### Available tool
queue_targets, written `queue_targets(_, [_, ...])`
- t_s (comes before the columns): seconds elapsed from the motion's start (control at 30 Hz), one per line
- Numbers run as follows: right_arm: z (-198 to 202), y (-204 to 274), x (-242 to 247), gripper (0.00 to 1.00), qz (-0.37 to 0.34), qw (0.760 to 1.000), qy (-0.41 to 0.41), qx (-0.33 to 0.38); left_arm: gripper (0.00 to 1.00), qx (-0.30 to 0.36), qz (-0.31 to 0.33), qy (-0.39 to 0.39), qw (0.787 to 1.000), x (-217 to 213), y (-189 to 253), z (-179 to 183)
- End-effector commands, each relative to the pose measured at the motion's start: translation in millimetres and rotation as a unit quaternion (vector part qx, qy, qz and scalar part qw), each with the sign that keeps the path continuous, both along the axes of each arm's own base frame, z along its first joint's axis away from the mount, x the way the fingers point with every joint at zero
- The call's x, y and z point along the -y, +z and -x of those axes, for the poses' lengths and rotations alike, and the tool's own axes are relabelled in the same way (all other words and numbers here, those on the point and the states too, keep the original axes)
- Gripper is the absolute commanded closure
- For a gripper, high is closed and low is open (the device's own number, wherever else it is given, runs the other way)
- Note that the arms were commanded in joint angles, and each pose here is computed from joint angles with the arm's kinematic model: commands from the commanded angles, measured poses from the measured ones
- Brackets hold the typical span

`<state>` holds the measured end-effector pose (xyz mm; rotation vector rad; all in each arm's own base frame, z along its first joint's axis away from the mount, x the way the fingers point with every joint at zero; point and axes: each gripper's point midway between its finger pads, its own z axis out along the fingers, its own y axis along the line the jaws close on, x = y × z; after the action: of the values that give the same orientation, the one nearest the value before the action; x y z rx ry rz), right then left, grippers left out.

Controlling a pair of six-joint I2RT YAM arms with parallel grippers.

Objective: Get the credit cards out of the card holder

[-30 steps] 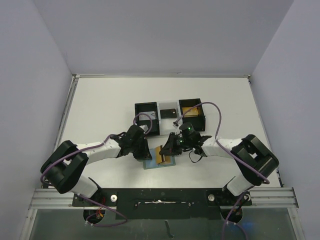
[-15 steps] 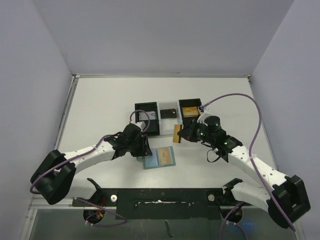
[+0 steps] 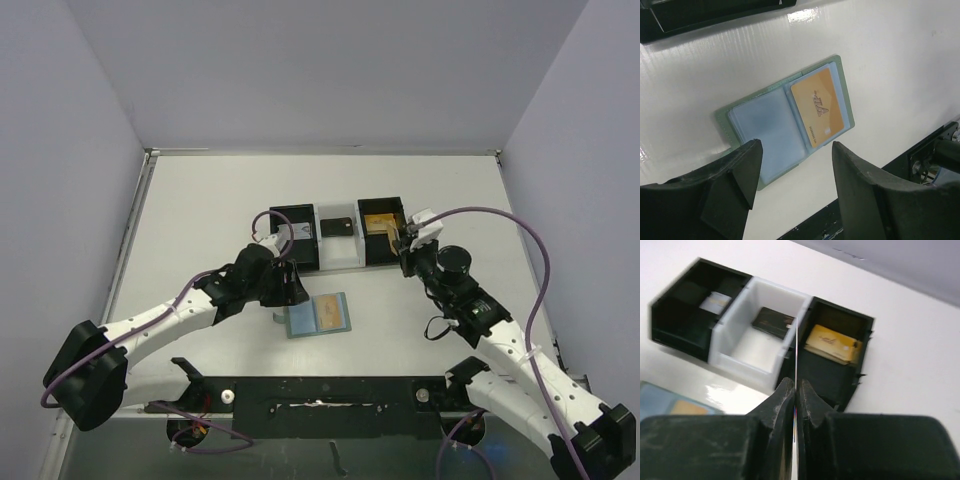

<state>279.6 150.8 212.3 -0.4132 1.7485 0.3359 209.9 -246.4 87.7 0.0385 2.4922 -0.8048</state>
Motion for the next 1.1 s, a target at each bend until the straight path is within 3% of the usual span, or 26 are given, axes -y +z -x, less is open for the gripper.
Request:
queue_targets(0.0, [-30,18,34,1.0,0.21,0.972,-0.024,0.1,0.42,0.048,0.025,0.001,0.999,7,25,-14])
queue_targets(0.17, [-56,-7,33,1.0,0.326,0.941,0.047,0.08,0.41,0.053,0.02,-0.004,0.998,6,26,-15])
queue_targets(0.33, [-85,-8,29,1.0,0.311,0.937,0.111,0.117,0.4,0.056,0.025,-0.006,0.998,6,28,-15])
queue_targets(0.6, [-122,-21,10,1.0,0.357,0.905,0.193,0.128,0.34,0.066,0.035,-0.006,0.997,5,36,-17])
queue_targets(1.07, [-165,-64,1,1.0,0.409,0.877,0.226,0.11,0.32,0.062,0.037,-0.007,0.997,2,36,-17])
